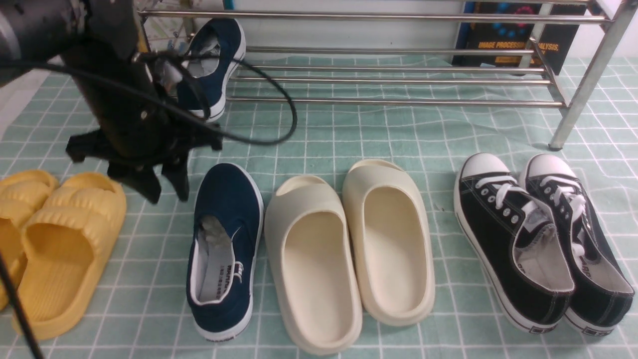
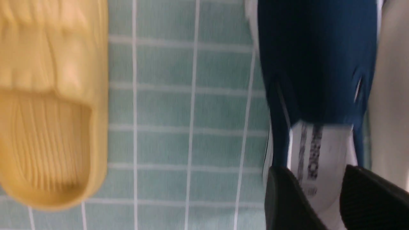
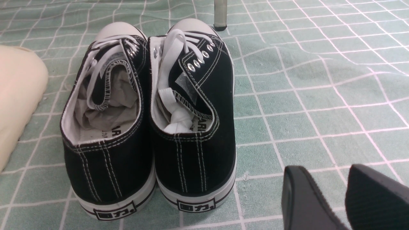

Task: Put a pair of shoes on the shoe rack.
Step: Use the left arm to grab the shoe closest to it

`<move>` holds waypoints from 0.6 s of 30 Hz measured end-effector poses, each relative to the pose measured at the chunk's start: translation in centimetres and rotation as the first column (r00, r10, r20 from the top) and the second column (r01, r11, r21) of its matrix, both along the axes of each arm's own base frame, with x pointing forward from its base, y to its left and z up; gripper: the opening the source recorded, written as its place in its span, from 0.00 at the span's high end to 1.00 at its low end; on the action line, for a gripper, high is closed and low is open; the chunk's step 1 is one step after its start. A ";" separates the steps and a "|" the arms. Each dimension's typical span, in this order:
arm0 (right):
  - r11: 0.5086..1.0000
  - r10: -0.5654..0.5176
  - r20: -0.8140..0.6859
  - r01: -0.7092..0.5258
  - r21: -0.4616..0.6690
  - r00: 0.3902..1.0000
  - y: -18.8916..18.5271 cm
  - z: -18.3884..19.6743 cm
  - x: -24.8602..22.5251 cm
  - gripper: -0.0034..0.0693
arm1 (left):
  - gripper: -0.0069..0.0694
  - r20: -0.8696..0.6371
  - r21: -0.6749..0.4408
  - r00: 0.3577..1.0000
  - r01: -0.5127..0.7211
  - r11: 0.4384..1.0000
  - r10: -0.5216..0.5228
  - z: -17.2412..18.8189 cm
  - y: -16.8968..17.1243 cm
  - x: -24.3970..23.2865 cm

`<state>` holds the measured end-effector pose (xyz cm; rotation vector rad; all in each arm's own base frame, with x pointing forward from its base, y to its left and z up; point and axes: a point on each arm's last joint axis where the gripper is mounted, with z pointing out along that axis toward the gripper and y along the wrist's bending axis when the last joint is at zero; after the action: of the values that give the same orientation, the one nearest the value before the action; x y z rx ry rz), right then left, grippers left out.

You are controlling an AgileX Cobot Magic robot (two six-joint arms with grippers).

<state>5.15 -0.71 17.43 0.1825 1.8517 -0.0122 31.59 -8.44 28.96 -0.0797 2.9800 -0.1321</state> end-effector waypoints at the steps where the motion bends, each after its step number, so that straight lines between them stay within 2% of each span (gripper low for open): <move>1: 1.000 0.000 0.000 0.000 0.000 1.000 0.0 0.0 0.0 0.61 | 0.57 -0.025 0.005 1.000 0.008 1.000 -0.008 -0.7 -0.2 -1.4; 7: 1.000 0.000 0.000 0.000 0.000 1.000 0.0 0.0 0.0 0.61 | 0.59 0.028 -0.039 0.999 -0.026 0.999 0.027 -3.8 -0.4 -5.8; 13: 1.000 0.000 0.000 0.000 0.000 1.000 0.0 0.0 0.0 0.61 | 0.56 0.019 -0.047 0.999 -0.047 0.998 0.047 -6.8 -0.4 -5.9; 18: 1.000 0.000 0.000 0.000 0.000 1.000 0.0 0.0 0.0 0.61 | 0.48 0.027 -0.073 0.998 -0.063 0.995 0.065 -8.6 -1.0 -4.7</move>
<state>5.15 -0.71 17.43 0.1825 1.8517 -0.0122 26.88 -9.44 20.36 -0.1795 2.9395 -0.2312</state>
